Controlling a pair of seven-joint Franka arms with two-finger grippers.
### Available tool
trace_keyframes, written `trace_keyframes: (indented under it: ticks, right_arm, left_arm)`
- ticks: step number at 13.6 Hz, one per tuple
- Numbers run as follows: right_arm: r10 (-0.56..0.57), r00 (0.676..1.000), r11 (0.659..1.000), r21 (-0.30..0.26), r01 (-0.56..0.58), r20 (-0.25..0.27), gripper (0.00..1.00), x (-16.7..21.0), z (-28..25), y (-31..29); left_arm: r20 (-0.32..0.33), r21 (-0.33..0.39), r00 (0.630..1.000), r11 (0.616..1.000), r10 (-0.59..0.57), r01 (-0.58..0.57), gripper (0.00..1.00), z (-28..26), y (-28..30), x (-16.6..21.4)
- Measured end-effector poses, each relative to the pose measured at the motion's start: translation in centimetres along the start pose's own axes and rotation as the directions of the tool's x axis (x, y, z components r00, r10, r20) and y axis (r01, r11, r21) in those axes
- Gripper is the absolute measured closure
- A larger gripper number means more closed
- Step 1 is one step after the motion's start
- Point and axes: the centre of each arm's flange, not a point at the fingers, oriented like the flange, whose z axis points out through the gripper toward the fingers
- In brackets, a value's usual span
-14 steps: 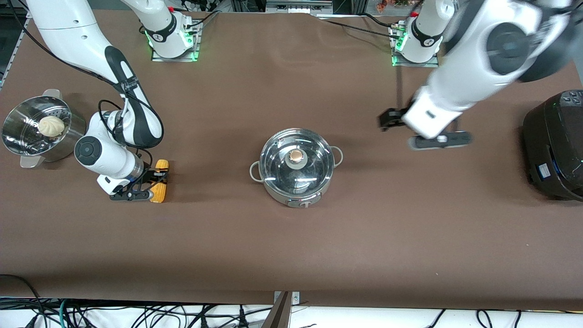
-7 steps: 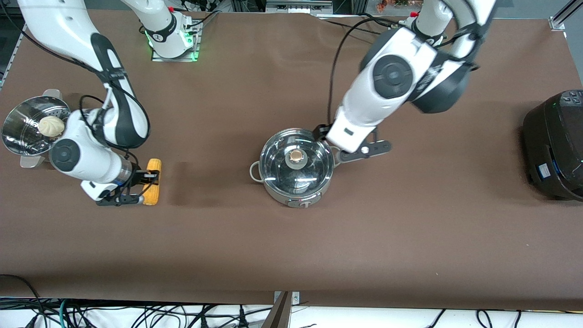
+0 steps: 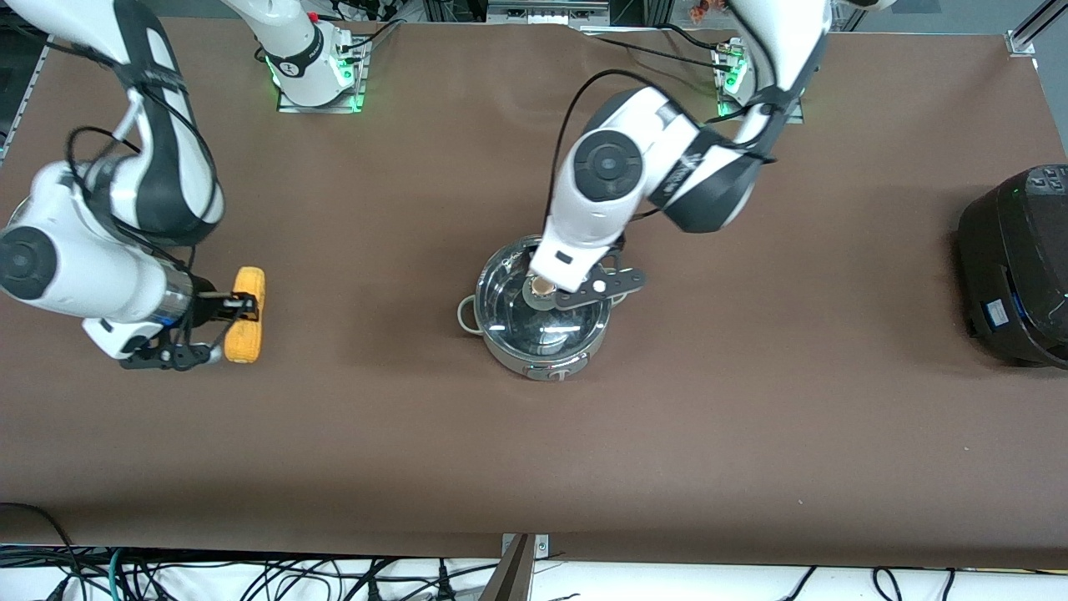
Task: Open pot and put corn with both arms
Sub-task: 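Grasp the corn with the right gripper while the left gripper reaches the lid, then grasp the glass lid knob with the left gripper, lift the corn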
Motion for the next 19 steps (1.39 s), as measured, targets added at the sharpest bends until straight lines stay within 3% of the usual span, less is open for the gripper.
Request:
trace_keyframes:
  ticks: [5,10,11,12,13,15,18,19]
  right_arm:
    - [-0.012,1.0,1.0,0.002,0.012,-0.012,0.7,-0.8,-7.1,-0.6]
    - [-0.021,1.0,1.0,0.003,0.021,-0.014,0.7,-0.9,-7.9,-1.1]
    - [-0.022,1.0,1.0,0.003,0.022,-0.014,0.7,-0.9,-7.9,-1.2]
    - [-0.022,1.0,1.0,0.003,0.022,-0.013,0.7,-0.9,-7.9,-1.2]
    - [-0.022,1.0,1.0,0.003,0.022,-0.013,0.7,-0.9,-7.9,-1.2]
    - [-0.022,1.0,1.0,0.003,0.022,-0.013,0.7,-0.9,-7.9,-1.2]
    - [-0.025,1.0,1.0,0.004,0.025,-0.013,0.7,-0.9,-7.8,-1.3]
    - [-0.031,0.999,1.0,0.004,0.031,-0.012,0.7,-0.9,-7.8,-1.7]
  left_arm:
    - [-0.036,0.009,0.999,1.0,-0.026,0.027,0.01,3.9,1.6,0.0]
    - [-0.049,0.01,0.998,0.999,-0.032,0.032,0.02,5.0,1.8,0.4]
    - [-0.05,0.011,0.998,0.999,-0.034,0.034,0.05,5.1,1.7,0.5]
    - [-0.049,0.012,0.998,0.999,-0.034,0.035,0.17,5.3,1.7,0.6]
    - [-0.049,0.012,0.998,0.999,-0.034,0.034,0.21,5.5,1.8,0.6]
    - [-0.048,0.013,0.998,0.999,-0.034,0.035,0.22,5.9,1.8,0.6]
    - [-0.059,-0.006,0.998,1.0,-0.03,0.03,0.5,5.4,2.3,0.5]
    - [-0.059,-0.005,0.998,1.0,-0.03,0.03,0.5,5.4,2.3,0.6]
